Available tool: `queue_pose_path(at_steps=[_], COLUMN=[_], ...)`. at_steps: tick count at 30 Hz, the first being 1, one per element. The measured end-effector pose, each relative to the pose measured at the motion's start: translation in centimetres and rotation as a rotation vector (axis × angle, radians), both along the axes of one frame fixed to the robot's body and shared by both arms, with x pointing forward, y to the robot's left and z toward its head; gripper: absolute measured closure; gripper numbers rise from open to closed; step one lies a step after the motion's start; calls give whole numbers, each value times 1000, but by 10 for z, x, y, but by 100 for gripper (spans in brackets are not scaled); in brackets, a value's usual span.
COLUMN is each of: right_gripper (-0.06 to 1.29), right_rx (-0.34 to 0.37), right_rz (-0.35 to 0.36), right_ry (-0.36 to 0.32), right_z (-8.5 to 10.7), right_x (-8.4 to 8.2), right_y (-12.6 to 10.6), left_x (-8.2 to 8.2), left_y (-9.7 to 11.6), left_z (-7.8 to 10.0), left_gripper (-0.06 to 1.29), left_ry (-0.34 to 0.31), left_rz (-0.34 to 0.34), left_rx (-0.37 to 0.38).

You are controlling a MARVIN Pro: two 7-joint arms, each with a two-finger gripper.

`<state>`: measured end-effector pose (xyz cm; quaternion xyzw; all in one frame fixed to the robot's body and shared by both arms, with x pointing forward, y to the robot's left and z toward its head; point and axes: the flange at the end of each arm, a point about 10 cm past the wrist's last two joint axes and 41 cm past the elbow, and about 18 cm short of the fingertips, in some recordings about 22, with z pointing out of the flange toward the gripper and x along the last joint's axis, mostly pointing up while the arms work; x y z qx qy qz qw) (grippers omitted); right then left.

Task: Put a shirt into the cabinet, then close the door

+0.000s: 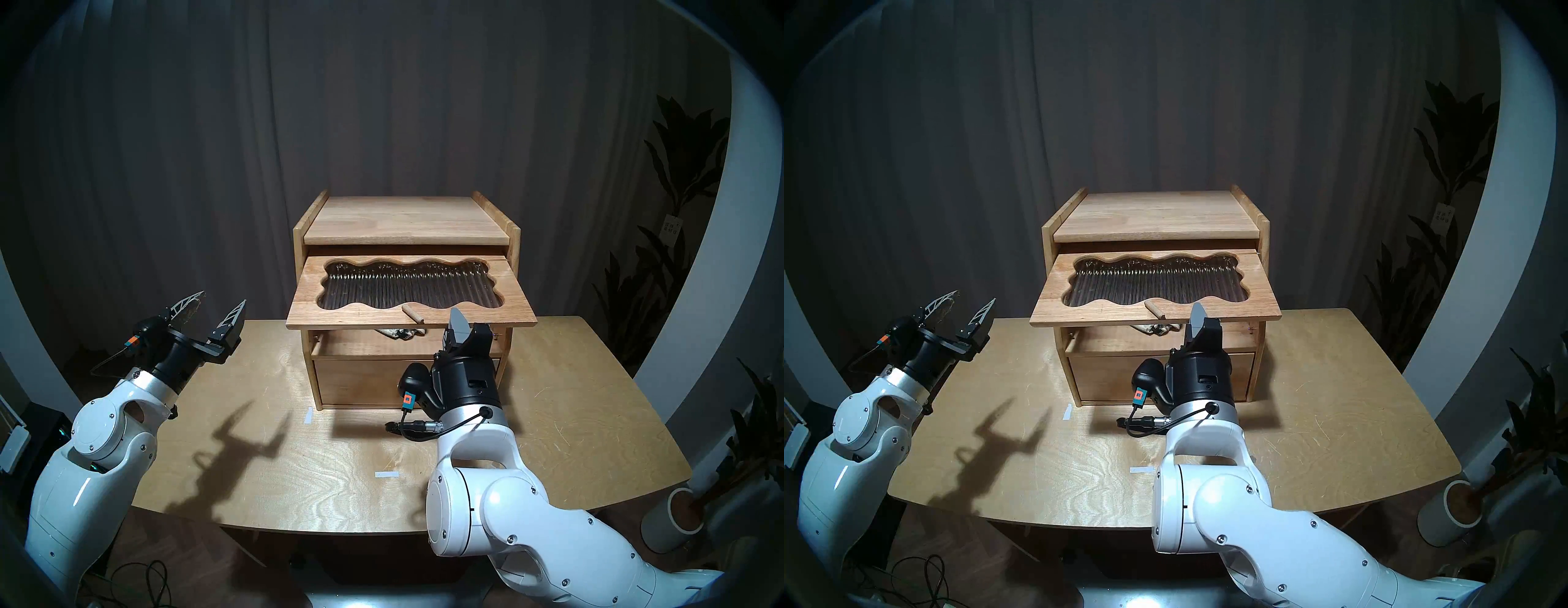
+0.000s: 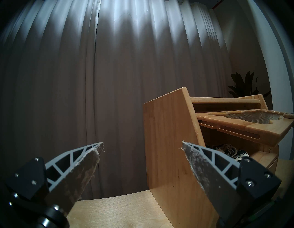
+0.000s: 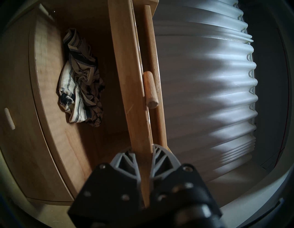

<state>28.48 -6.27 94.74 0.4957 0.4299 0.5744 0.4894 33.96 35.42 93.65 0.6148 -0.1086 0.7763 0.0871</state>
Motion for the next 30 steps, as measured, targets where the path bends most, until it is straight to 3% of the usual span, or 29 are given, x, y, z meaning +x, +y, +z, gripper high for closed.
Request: queue_pose_path(at_steps=[2, 3, 4, 6, 7, 12, 18, 24, 30], right_gripper=[114, 85, 46, 4, -5, -4, -4, -4, -4], right_rx=[14, 24, 39, 65, 76, 179, 345, 486, 599], right_rz=[15, 23, 35, 50, 54, 73, 100, 113, 95], right_ry=[20, 34, 54, 105, 132, 311, 415, 385, 287], right_z=[-1, -2, -4, -11, -15, -41, -36, -8, 27], right_x=[0, 1, 0, 2, 3, 11, 12, 13, 14], right_y=[2, 3, 5, 8, 9, 16, 16, 7, -14], left_x=[0, 0, 0, 0, 0, 0, 0, 0, 0], left_y=[0, 0, 0, 0, 0, 0, 0, 0, 0], left_z=[0, 0, 0, 0, 0, 0, 0, -1, -1], left_gripper=[0, 0, 0, 0, 0, 0, 0, 0, 0], left_ry=[0, 0, 0, 0, 0, 0, 1, 2, 3], left_rz=[0, 0, 0, 0, 0, 0, 0, 0, 0], left_rx=[0, 0, 0, 0, 0, 0, 0, 1, 1])
